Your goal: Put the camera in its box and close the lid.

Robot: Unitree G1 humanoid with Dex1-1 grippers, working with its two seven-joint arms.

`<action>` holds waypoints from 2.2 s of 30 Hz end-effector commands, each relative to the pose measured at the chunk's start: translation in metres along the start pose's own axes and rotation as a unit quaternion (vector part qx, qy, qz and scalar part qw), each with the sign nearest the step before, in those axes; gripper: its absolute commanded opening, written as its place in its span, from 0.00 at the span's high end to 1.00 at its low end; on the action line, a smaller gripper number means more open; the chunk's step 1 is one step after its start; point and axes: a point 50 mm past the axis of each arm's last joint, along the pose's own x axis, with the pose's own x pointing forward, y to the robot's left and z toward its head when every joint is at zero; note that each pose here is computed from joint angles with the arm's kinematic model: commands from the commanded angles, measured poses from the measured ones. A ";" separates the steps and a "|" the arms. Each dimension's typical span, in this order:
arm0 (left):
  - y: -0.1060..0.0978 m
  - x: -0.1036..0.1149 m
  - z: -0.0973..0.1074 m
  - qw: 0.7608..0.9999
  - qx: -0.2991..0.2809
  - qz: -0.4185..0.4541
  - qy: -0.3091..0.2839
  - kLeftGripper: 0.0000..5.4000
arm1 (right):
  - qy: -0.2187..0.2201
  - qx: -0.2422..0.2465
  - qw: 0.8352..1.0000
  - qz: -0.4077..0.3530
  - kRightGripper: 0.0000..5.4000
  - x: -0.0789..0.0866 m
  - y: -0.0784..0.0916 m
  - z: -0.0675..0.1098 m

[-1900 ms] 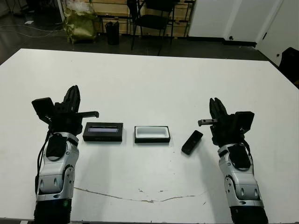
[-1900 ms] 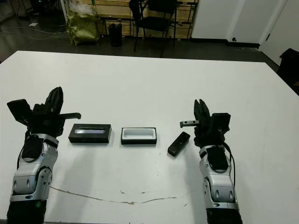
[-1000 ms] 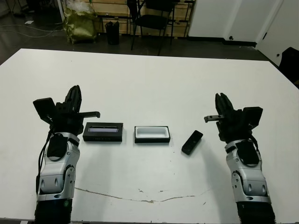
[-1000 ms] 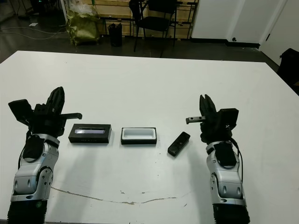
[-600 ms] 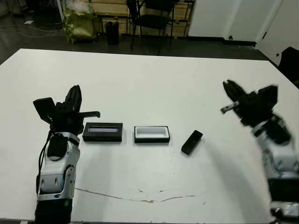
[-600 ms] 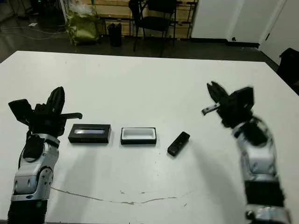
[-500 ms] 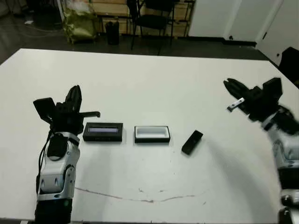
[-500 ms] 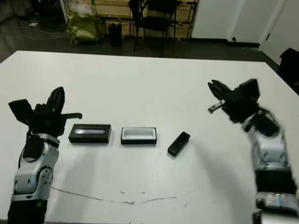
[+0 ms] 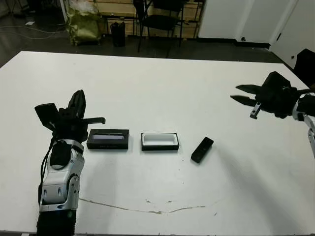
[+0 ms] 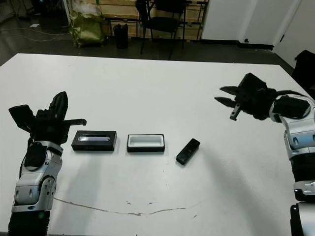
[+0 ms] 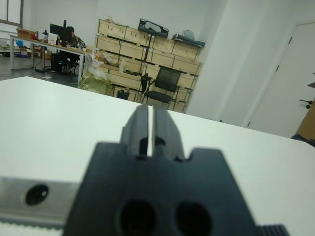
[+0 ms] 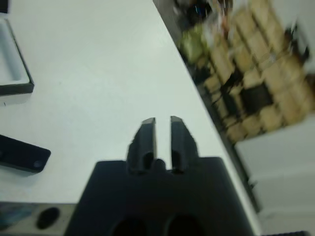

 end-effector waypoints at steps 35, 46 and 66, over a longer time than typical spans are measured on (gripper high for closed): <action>-0.001 -0.007 -0.007 1.000 0.004 0.015 0.016 1.00 | 0.072 -0.127 0.956 0.255 1.00 0.088 0.055 0.009; -0.001 -0.007 -0.008 1.000 0.004 0.010 0.011 1.00 | 0.069 -0.138 0.946 0.286 1.00 0.081 0.059 0.009; -0.003 -0.005 -0.005 1.000 -0.001 0.010 0.014 1.00 | 0.120 -0.131 0.935 0.307 1.00 0.068 0.066 -0.006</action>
